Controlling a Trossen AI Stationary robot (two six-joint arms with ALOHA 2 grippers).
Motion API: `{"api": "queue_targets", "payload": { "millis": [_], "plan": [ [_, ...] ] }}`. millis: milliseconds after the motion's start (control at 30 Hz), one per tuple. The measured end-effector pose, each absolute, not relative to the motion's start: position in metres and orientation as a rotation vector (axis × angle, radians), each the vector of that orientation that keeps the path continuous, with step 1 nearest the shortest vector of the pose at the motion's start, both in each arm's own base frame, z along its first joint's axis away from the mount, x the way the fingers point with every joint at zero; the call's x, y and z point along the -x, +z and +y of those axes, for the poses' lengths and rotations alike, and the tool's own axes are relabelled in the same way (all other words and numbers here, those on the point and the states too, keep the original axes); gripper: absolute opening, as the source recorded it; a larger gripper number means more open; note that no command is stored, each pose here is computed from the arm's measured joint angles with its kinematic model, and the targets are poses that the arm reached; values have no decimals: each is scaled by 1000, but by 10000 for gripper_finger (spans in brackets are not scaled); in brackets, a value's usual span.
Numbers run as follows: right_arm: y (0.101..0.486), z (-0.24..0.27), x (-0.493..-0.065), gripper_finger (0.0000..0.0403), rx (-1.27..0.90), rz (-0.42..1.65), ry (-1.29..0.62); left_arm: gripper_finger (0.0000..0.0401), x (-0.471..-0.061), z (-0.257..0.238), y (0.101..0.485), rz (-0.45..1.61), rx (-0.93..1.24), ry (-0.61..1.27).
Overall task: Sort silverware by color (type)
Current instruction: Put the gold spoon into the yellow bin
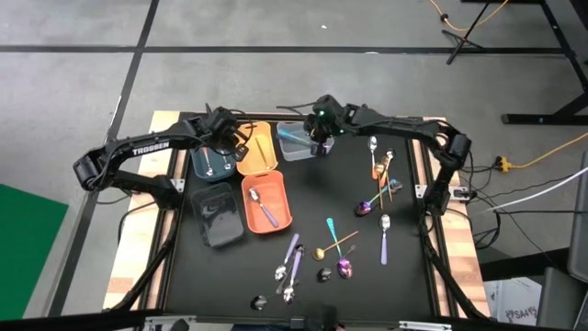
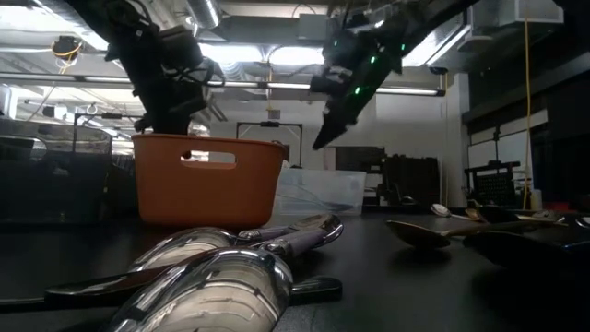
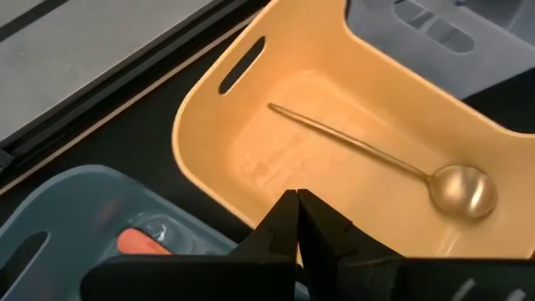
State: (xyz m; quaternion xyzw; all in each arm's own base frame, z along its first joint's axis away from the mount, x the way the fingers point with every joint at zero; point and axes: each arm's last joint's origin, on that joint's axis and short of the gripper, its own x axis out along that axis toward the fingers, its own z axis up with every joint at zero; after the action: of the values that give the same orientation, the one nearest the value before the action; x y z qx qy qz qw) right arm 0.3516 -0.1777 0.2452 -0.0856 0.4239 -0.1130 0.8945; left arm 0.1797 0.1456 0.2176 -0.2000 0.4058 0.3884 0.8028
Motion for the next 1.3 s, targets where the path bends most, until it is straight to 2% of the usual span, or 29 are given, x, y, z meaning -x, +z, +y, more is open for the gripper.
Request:
{"api": "queue_targets", "payload": {
  "millis": [333,600,733,1067,1300],
  "plan": [
    [318,-151,-299,67,-58,1089,-264,0,-199,137,226,748,367,763],
    [332,-130,-260,67,-364,1266,-395,0,-219,117,233,657,307,654],
    [323,-116,-258,67,-421,1349,-462,0,-226,105,234,652,287,602],
    [266,-72,-255,67,-553,1551,-535,0,-238,72,234,664,243,473],
    [224,-57,-240,67,-675,1653,-728,0,-241,60,234,668,224,428]
  ]
}}
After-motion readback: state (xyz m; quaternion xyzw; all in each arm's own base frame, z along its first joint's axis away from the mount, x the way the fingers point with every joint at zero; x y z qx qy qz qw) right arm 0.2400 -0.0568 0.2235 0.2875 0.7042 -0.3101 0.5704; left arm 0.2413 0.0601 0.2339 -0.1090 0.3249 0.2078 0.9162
